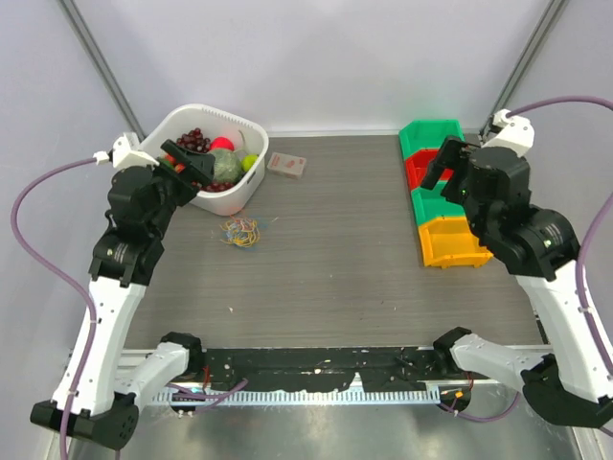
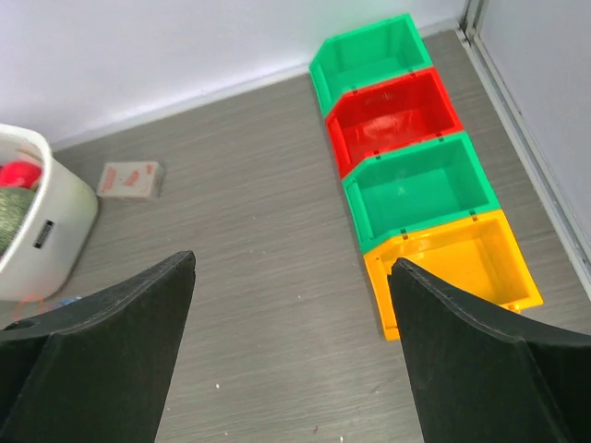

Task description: Untangle the cables

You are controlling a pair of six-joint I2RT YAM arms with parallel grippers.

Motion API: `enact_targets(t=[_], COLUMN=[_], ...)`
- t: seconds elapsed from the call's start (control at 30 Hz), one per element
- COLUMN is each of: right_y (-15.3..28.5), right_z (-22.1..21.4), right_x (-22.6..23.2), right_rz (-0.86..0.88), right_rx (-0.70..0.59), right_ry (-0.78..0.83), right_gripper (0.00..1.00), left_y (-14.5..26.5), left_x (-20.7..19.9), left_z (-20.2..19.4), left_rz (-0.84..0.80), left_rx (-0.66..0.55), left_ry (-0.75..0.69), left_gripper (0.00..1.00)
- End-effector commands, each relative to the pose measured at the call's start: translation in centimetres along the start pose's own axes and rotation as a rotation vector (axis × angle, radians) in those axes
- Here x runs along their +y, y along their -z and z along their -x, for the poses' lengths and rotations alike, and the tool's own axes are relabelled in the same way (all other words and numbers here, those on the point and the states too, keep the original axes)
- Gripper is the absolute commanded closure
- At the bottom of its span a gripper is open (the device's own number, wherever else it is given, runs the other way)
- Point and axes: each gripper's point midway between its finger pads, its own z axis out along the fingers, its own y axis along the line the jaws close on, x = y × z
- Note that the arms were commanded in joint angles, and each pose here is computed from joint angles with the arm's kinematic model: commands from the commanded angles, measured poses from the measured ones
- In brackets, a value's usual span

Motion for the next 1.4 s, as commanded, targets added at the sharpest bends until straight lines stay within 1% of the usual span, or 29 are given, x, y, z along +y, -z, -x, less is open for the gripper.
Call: enact_targets(t=[0.0, 0.03, 0.07, 0.17, 0.23, 0.33, 0.4, 0.5, 0.63, 0.73, 0.8, 0.83, 0.93, 0.97, 1.03, 1.1, 1.13, 1.2, 1.23, 1.27, 1.3, 1.33, 1.37], right_y=[-1.1, -1.3, -1.4, -1.8, -1.9, -1.5, -1.1, -0.8, -0.7, -0.8, -0.9, -0.9, -0.6, -0.5, -0.4, -0.5, -0.6, -0.8, -0.8, -0.9, -1.2, -1.3, -1.5], right_z=[-1.1, -1.5, -1.7, -3.0, -3.5, -4.0, -4.2, -4.6, -5.0, -5.4, -5.5, -5.6, -5.5, -5.6, -5.5, -5.8, -5.9, -6.3, -6.6, -6.7, -7.2, -7.5, -8.0], right_x=[-0.2, -0.2, -0.3, 0.2, 0.3, 1.3, 2.1, 2.6, 3.3, 4.1, 4.5, 4.7, 5.2, 5.4, 5.4, 5.3, 5.3, 5.3, 5.4, 5.5, 5.5, 5.6, 5.7], right_rz=[-0.061, -0.073, -0.081, -0.059, -0.050, 0.028, 0.086, 0.129, 0.177, 0.211, 0.227, 0.237, 0.261, 0.271, 0.275, 0.267, 0.264, 0.263, 0.265, 0.267, 0.261, 0.262, 0.263], right_rx=[0.045, 0.061, 0.067, 0.113, 0.125, 0.141, 0.142, 0.150, 0.169, 0.188, 0.201, 0.208, 0.214, 0.220, 0.216, 0.221, 0.225, 0.237, 0.246, 0.252, 0.265, 0.277, 0.290], right_ry=[0.001, 0.010, 0.012, 0.047, 0.044, 0.025, 0.016, 0.025, 0.041, 0.052, 0.048, 0.046, 0.035, 0.036, 0.033, 0.034, 0.033, 0.030, 0.032, 0.024, 0.029, 0.028, 0.031], right_gripper=[0.09, 0.09, 0.09, 0.09, 0.09, 0.09, 0.09, 0.09, 0.10, 0.11, 0.12, 0.12, 0.12, 0.13, 0.13, 0.13, 0.14, 0.14, 0.14, 0.14, 0.15, 0.15, 0.16], left_y=[-1.5, -1.6, -1.6, -1.6, -1.9, -2.6, -3.1, -3.6, -5.8, -8.1, -9.7, -10.3, -11.5, -12.0, -12.0, -11.8, -11.6, -11.1, -10.7, -10.0, -9.4, -8.7, -7.8], left_x=[2.6, 3.5, 4.7, 7.7, 9.4, 11.9, 12.8, 14.2, 13.9, 14.0, 14.1, 14.8, 16.8, 16.7, 17.5, 18.2, 18.4, 18.5, 18.6, 18.5, 18.2, 17.7, 17.2], left_z=[-2.2, -3.0, -3.9, -6.5, -8.2, -11.2, -13.1, -16.0, -19.0, -20.3, -20.9, -21.2, -23.4, -23.9, -25.2, -26.0, -26.4, -27.3, -27.8, -28.3, -28.7, -29.0, -29.4], left_rz=[0.174, 0.218, 0.282, 0.403, 0.449, 0.514, 0.531, 0.571, 0.495, 0.442, 0.398, 0.414, 0.453, 0.447, 0.464, 0.482, 0.478, 0.456, 0.449, 0.436, 0.424, 0.415, 0.402], left_rx=[0.138, 0.173, 0.202, 0.268, 0.300, 0.361, 0.416, 0.492, 0.564, 0.570, 0.576, 0.579, 0.676, 0.707, 0.764, 0.785, 0.794, 0.819, 0.835, 0.856, 0.870, 0.876, 0.881], left_ry=[-0.035, -0.036, -0.021, -0.012, -0.020, -0.031, -0.033, -0.018, -0.078, -0.108, -0.163, -0.198, -0.279, -0.289, -0.296, -0.300, -0.301, -0.289, -0.285, -0.276, -0.266, -0.265, -0.268], left_gripper=[0.06, 0.00, 0.00, 0.00, 0.00, 0.00, 0.00, 0.00, 0.00, 0.00, 0.00, 0.00, 0.00, 0.02, 0.11, 0.21, 0.29, 0.51, 0.63, 0.78, 0.89, 0.97, 1.00])
